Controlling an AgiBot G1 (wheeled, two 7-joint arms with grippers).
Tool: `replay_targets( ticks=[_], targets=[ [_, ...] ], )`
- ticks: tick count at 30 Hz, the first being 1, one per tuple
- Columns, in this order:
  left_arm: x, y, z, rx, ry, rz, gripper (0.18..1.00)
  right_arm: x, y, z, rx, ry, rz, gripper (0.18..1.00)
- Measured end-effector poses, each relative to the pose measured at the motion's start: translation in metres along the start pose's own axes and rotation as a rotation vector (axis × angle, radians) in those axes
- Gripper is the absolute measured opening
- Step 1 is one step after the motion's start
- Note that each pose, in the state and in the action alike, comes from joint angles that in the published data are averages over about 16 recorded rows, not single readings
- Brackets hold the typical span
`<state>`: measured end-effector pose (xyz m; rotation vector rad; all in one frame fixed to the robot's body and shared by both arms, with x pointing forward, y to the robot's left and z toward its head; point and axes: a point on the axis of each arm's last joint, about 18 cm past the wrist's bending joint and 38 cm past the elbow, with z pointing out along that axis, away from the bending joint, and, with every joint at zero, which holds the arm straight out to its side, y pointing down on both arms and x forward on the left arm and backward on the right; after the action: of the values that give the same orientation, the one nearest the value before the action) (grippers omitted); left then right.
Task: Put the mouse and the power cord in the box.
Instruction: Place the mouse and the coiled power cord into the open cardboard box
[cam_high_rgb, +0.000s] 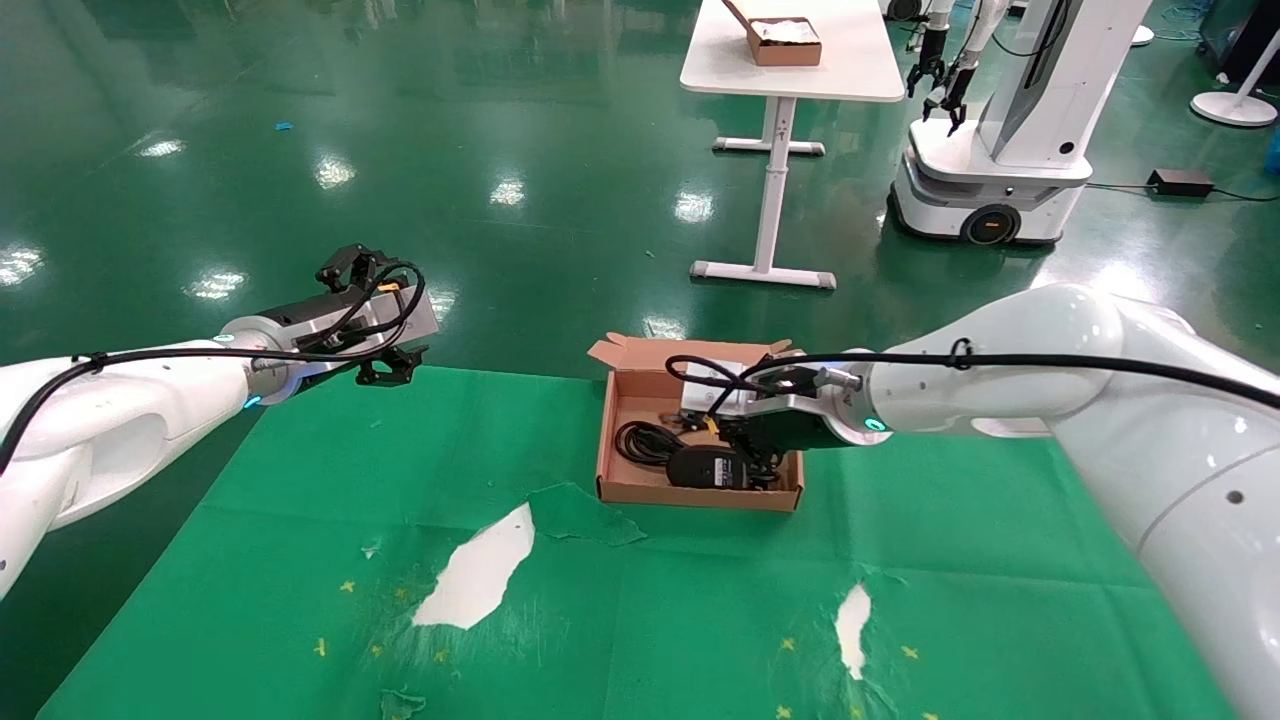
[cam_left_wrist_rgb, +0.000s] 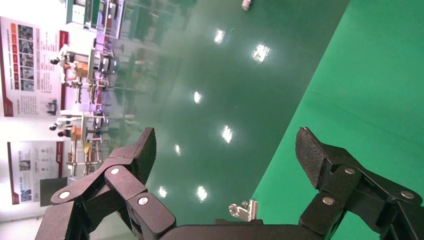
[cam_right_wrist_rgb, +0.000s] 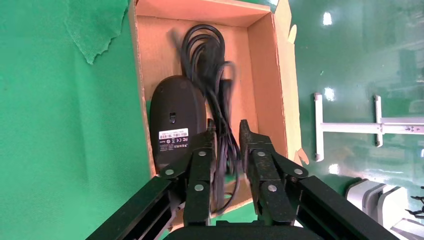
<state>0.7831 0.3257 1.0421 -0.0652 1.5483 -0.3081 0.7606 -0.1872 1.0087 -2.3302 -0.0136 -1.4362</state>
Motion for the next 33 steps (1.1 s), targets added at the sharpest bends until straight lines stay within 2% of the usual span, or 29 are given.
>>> replay_targets(
  ticks=[10,13,26,33],
  targets=[
    [0.0,-0.001,0.0,0.001,0.0,0.0,1.0,-0.002,-0.001,-0.003,0.029,-0.008,0.02,0.379],
    [0.0,-0.001,0.0,0.001,0.0,0.0,1.0,-0.006,0.001,-0.004,0.053,-0.02,0.046,0.445],
    [0.0,-0.001,0.0,0.001,0.0,0.0,1.0,-0.038,0.018,-0.024,0.249,-0.108,0.253,0.746],
    [0.001,-0.001,0.0,0.004,0.001,-0.003,1.0,-0.054,0.028,-0.047,0.371,-0.151,0.355,0.872]
  ],
)
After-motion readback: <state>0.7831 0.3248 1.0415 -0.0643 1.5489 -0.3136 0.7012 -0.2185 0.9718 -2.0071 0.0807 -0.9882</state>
